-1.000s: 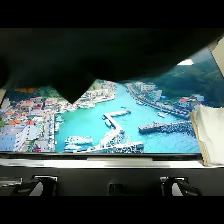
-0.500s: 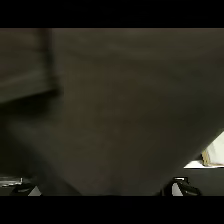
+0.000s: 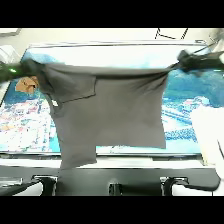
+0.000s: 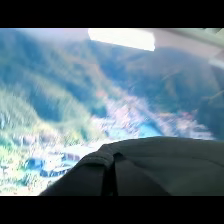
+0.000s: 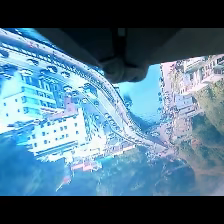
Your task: Fold the clothes and pants, and hang the long-sleeved shirts on hangers.
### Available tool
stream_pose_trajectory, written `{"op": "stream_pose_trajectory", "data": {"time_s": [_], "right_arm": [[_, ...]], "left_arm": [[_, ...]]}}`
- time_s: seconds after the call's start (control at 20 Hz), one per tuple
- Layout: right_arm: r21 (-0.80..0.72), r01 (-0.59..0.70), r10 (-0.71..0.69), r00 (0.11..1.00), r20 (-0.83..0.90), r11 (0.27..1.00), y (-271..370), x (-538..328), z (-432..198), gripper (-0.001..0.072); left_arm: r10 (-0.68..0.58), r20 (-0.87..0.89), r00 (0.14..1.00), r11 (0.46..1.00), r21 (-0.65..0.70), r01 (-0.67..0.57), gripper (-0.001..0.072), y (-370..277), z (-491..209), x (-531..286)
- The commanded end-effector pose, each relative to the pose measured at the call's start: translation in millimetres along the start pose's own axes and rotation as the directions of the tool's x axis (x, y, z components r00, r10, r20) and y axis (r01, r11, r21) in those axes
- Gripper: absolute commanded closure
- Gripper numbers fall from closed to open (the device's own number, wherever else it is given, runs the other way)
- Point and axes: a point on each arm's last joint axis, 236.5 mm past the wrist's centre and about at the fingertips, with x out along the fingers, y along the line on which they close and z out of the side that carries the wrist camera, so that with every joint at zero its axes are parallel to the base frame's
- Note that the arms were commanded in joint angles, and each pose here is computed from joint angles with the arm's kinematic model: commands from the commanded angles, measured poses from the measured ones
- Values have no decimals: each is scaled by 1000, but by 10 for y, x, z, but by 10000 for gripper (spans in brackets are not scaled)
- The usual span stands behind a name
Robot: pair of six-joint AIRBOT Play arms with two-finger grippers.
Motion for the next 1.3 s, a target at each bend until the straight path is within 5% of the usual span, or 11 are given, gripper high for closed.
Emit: {"op": "stream_pose_trajectory", "data": {"time_s": [0.0,0.25,0.3,0.35,0.4,0.45,0.6,0.65,0.75,0.9,1.25], "right_arm": [[90,3,7,994,-113,996,-6,1121,-455,677],[92,39,-20,979,-204,995,-139,1393,-746,671],[102,43,-21,978,-208,994,-179,1303,-710,593],[98,51,-29,976,-214,994,-264,1141,-649,436],[72,63,-45,972,-233,995,-410,922,-601,291],[33,83,-72,962,-264,996,-606,680,-589,185],[34,295,-250,859,-447,955,-1534,-103,-868,148],[71,336,-253,817,-518,939,-1738,-275,-1065,148],[135,376,-219,755,-618,917,-1954,-441,-1479,148],[136,368,-176,698,-695,920,-2006,-469,-1996,149],[191,310,-101,724,-682,931,-1886,-334,-2088,152]], "left_arm": [[8,-153,988,990,-141,-30,684,511,-562,646],[-101,-230,968,955,-295,29,682,500,-875,911],[-115,-252,961,954,-298,36,651,487,-913,867],[-119,-286,951,960,-276,37,515,510,-946,780],[-108,-365,925,973,-228,23,241,597,-1045,613],[-80,-465,882,981,-191,-11,56,740,-1196,399],[66,-746,663,938,-180,-296,68,1422,-1815,-393],[43,-779,626,920,-214,-330,157,1494,-1975,-524],[-44,-795,605,891,-305,-336,261,1474,-2286,-573],[-134,-801,584,888,-358,-289,261,1358,-2747,-481],[-69,-754,653,876,-359,-323,262,1526,-2862,-225]]}}
